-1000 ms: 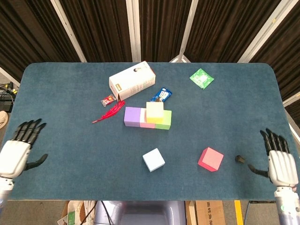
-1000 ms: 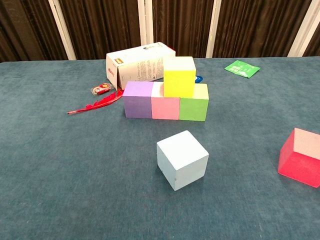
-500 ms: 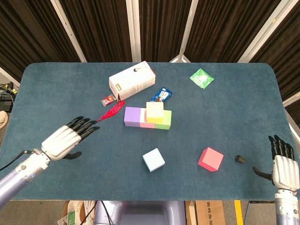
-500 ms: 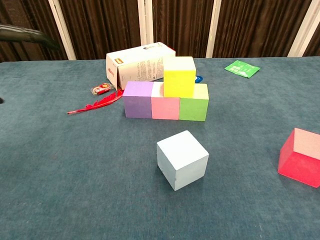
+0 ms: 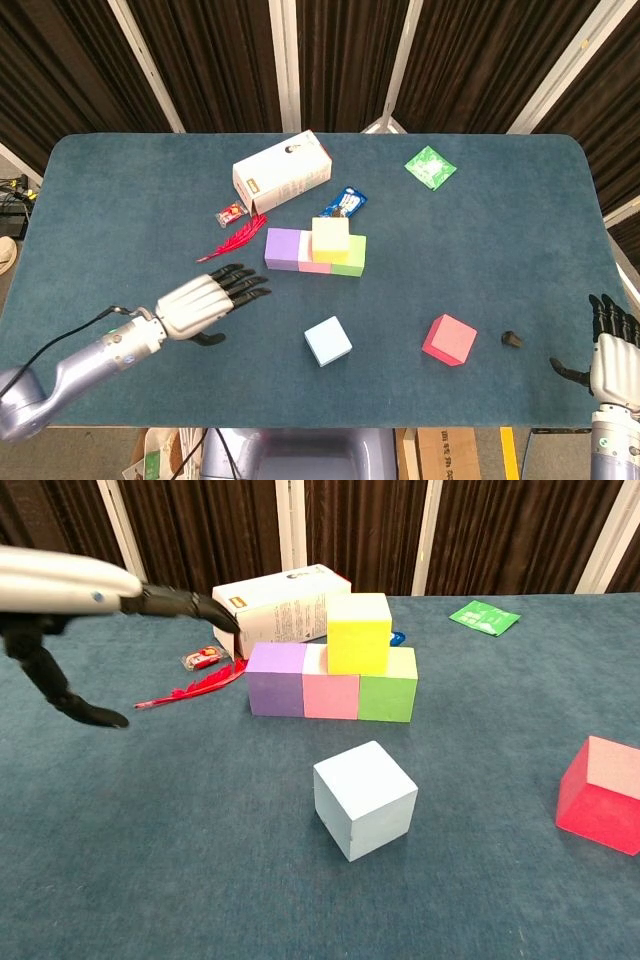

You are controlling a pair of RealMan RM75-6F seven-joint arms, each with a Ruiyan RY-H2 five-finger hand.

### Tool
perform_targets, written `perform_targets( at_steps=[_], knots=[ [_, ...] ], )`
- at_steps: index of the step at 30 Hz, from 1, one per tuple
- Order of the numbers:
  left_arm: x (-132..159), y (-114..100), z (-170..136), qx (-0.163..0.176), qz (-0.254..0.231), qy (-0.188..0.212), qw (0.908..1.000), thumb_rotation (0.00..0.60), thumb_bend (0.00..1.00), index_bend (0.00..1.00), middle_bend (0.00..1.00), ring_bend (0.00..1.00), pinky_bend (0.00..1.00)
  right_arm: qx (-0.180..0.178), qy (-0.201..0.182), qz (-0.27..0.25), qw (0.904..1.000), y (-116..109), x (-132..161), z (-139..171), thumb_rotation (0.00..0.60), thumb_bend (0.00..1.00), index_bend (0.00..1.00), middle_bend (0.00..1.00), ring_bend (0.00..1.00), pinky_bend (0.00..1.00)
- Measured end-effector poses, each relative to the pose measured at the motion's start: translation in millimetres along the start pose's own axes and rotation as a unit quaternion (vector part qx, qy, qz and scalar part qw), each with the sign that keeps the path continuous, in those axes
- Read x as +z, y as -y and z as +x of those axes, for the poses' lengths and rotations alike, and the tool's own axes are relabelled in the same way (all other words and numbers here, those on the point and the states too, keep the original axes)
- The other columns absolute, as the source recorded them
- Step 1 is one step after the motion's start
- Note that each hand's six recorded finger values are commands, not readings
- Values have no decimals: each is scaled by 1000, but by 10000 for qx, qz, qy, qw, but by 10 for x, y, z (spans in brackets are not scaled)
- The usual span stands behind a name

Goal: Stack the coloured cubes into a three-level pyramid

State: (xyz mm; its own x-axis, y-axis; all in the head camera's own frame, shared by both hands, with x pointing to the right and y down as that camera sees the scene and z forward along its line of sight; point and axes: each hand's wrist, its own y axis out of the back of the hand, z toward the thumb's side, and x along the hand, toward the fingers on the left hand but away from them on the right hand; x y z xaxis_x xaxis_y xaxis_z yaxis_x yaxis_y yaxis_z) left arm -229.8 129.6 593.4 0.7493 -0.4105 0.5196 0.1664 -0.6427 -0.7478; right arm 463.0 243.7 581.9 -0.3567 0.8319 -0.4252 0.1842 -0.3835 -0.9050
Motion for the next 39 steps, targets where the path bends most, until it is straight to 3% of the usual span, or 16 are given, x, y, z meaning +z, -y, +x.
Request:
perform_targets(
  at_steps=[13,21,39],
  knots=[
    [338,149,517,-136,-164,423,9989,600,321,72,68,0,0,128,77,-85,9999,37,-16,-31,600,90,0,0,0,0],
    [443,164,716,-242,-350,344,9985,600,321,85,71,0,0,205,95,-176,9996,51,-27,-49,600,89,0,0,0,0],
    [826,316,1176,-494,-25,446,9978,600,321,97,70,0,0,271,241,-329,9988,52,-74,-70,600,89,0,0,0,0]
  ],
)
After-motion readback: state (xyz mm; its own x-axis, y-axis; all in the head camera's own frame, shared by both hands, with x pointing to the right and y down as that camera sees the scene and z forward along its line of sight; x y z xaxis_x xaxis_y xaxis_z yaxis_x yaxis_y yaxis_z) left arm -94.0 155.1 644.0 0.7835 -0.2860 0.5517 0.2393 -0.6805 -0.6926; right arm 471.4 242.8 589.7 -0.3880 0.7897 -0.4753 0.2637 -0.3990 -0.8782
